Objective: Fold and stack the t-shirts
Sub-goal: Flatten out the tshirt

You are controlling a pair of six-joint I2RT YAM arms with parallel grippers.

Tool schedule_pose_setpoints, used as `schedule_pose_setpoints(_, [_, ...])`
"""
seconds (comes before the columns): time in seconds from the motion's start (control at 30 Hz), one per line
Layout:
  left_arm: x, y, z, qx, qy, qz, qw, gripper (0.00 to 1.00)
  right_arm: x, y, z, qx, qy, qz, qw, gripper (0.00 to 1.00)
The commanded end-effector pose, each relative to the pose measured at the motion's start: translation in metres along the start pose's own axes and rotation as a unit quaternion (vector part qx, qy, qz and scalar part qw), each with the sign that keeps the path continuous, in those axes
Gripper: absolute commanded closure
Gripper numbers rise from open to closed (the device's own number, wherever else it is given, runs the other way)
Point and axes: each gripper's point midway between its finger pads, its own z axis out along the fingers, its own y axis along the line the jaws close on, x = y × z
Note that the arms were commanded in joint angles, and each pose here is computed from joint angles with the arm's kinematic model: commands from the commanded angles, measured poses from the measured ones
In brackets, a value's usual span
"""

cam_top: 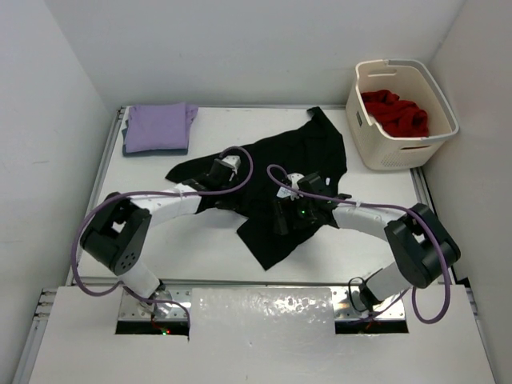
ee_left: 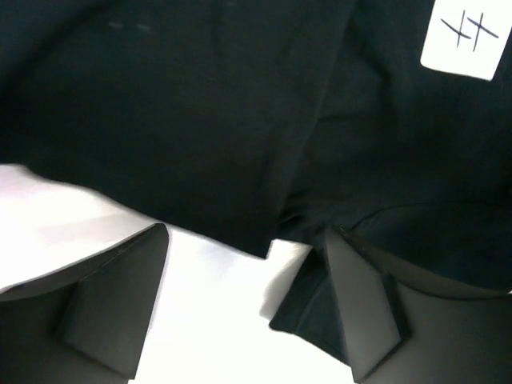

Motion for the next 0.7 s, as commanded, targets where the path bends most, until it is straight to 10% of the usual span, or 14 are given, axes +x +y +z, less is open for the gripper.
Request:
schedule_pose_setpoints(0.0, [-0.014,-0.021,0.006,0.026,-0.016,0.025,0.999,0.31,-0.024,0.021,0.002,-0.044,-0.046,-0.012,0.998,0.01])
schedule_pose_setpoints(0.33, [-0.004,-0.014,0.023,-0.018,0.007,0.033,0.999,0.63,-0.022,0.012,-0.007,-0.016,-0.049,-0.026,0.998,0.01])
schedule_pose_setpoints(0.47, [-0.011,-0.015,0.021,-0.023,-0.002,0.023,0.999,1.0,-0.019,0.016,-0.01,-0.029,-0.045,-0.043,0.998,0.01])
schedule_pose_setpoints(0.67, [-0.041,-0.019,-0.002,-0.027,-0.049,0.025,0.998,1.0,-0.008,0.045,-0.007,-0.065,-0.025,-0.139,0.988,0.01])
